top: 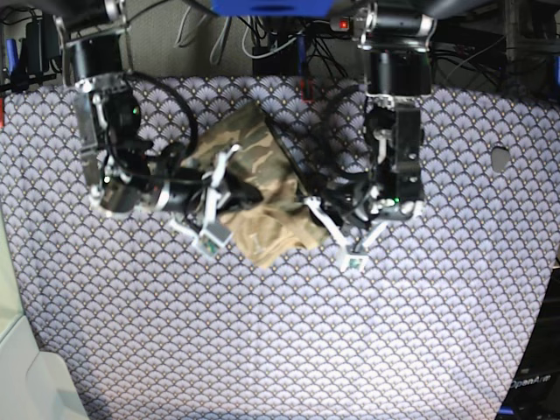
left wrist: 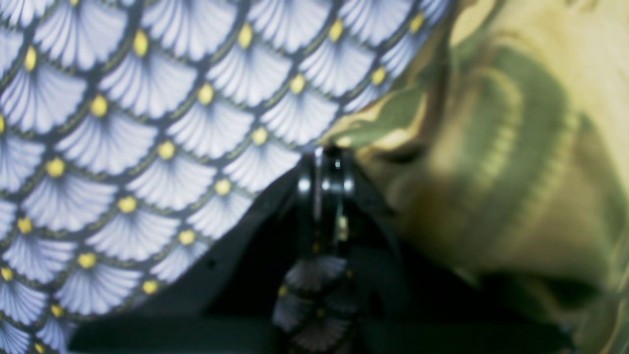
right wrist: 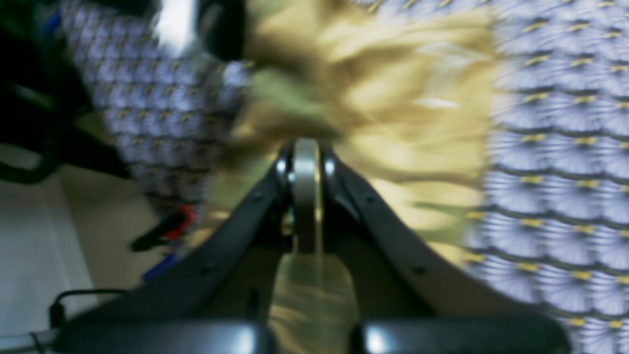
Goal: Fold the T-shirt properly
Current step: 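Rotate the folded bundle upright with both grippers and release it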
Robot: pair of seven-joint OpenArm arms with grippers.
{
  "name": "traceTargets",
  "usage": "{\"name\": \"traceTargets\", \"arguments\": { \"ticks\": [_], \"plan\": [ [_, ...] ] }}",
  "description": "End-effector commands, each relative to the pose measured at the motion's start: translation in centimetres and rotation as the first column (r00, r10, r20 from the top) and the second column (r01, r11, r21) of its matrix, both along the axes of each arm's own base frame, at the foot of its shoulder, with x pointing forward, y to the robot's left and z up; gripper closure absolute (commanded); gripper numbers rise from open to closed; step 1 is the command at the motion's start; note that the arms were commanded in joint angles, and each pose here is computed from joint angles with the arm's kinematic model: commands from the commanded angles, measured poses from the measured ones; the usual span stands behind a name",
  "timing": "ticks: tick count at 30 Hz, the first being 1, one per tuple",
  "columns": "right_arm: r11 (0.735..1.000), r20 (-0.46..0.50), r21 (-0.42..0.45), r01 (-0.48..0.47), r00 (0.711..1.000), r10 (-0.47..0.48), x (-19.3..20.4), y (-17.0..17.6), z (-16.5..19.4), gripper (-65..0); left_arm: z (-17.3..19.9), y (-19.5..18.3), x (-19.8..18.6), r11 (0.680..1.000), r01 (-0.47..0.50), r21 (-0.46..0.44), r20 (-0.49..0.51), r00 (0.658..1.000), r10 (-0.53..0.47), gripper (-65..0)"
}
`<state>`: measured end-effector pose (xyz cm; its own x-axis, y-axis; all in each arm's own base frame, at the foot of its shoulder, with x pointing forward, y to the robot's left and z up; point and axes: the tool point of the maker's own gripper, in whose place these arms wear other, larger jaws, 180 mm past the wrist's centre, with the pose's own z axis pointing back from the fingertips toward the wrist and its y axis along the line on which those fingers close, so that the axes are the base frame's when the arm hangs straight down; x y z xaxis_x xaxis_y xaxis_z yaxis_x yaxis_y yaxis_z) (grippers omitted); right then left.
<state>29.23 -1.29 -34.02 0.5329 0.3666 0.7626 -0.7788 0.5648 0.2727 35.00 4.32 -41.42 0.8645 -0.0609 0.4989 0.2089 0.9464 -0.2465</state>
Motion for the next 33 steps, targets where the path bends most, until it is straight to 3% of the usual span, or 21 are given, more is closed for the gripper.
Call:
{"name": "traceTargets", "arguments": {
  "ticks": [1, 8, 14, 26, 33],
  "plan": [
    [1.0, 0.028, 0.029, 0.0, 1.0, -0.001, 0.3, 0.1, 0.9, 0.0, 1.9, -1.4, 1.8, 0.999, 0.011, -0.038, 0.059, 0.998, -0.008, -0.3],
    [0.997, -0.041, 0.075, 0.016, 0.999, -0.013, -2.6, 0.8, -1.0, 0.0, -0.5, -3.0, 1.9, 0.997, 0.013, -0.079, 0.01, 1.0, -0.012, -0.3],
    [0.996, -0.061, 0.076, 0.034, 0.998, -0.029, -3.4, 0.1, -2.0, 0.0, -1.0, -3.5, 3.2, 0.995, 0.007, -0.096, 0.026, 1.0, -0.005, -0.3],
    [0.986, -0.212, 0.086, 0.143, 0.97, -0.122, -3.8, -1.9, -7.2, 0.0, -0.8, -4.1, 5.5, 0.993, -0.006, -0.122, 0.075, 0.997, 0.015, -0.3],
    [0.985, -0.208, 0.093, 0.144, 0.97, -0.122, -3.8, -1.8, -7.1, 0.0, -0.7, -4.2, 6.2, 0.99, -0.022, -0.139, 0.12, 0.992, 0.039, -0.3]
  ]
}}
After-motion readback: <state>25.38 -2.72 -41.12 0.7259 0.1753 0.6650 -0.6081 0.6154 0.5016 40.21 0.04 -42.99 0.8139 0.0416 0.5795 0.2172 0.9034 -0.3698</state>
